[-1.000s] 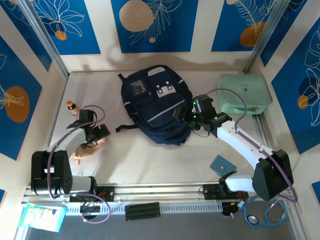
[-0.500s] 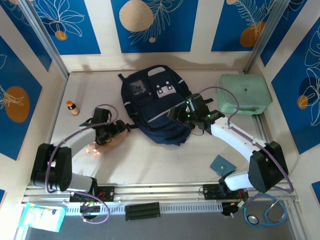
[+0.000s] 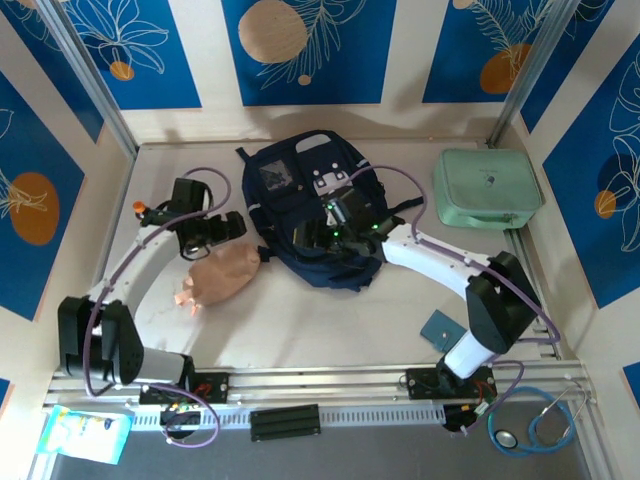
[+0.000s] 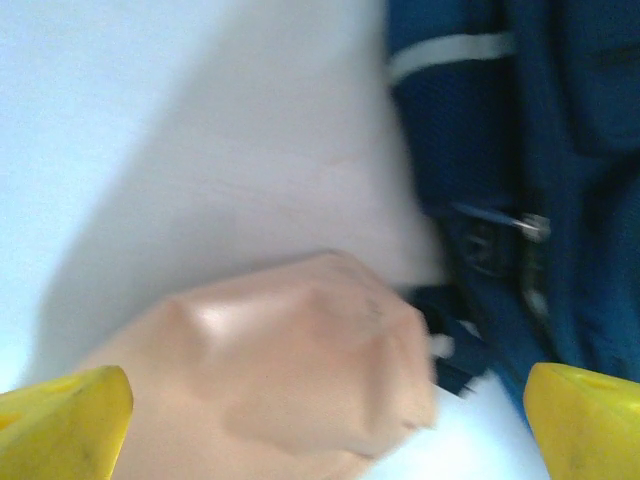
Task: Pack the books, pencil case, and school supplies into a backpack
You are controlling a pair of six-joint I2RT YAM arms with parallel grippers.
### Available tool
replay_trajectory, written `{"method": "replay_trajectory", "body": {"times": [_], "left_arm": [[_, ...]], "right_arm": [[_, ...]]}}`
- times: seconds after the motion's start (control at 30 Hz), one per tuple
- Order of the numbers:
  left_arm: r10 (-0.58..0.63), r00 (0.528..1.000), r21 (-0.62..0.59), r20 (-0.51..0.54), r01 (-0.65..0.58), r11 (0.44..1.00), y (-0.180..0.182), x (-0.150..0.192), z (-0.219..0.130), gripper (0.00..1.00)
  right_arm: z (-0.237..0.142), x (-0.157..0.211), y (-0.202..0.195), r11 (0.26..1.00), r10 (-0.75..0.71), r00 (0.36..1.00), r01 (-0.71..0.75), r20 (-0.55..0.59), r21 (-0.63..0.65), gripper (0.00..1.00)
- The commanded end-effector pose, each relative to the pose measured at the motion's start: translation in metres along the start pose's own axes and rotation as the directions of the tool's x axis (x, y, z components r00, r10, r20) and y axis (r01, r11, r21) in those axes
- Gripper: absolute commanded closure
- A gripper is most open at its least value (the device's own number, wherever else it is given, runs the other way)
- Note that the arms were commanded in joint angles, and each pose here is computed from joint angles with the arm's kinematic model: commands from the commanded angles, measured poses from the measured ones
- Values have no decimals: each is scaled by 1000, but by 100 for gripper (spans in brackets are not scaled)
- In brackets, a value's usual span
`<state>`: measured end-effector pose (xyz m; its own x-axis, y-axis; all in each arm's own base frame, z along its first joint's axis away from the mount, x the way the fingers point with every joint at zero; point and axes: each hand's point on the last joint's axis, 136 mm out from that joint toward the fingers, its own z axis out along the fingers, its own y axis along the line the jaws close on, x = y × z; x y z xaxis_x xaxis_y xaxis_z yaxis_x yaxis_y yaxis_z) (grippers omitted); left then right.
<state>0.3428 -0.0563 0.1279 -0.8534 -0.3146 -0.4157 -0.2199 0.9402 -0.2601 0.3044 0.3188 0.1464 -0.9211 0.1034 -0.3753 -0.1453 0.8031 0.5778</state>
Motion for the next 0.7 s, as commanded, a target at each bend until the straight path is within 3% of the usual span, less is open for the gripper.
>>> {"method": "replay_trajectory", "body": {"times": [0.0, 0.17, 0.3, 0.47, 0.6, 0.67], "left_arm": [[-1, 997, -81, -71, -5, 997, 32, 8, 21, 0], [-70, 993, -147, -95, 55, 988, 65, 17, 36, 0], [-115, 981, -74, -154, 104, 992, 59, 37, 45, 0], [-164, 959, 11, -233, 171, 985, 44, 66, 39, 16], [-149, 950, 34, -273, 165, 986, 41, 91, 31, 24], [-137, 944, 38, -299, 155, 987, 40, 103, 30, 33]], "right_arm": [[4, 0, 17, 999, -31, 999, 31, -20, -45, 27], [8, 0, 25, 997, -36, 999, 34, -31, -74, 27], [14, 0, 37, 992, -39, 997, 32, -60, -120, 29], [31, 11, 53, 981, 26, 990, -52, -139, -187, 32], [42, 20, 59, 975, 55, 984, -89, -169, -204, 33], [46, 22, 59, 975, 63, 982, -98, -177, -201, 33]]}}
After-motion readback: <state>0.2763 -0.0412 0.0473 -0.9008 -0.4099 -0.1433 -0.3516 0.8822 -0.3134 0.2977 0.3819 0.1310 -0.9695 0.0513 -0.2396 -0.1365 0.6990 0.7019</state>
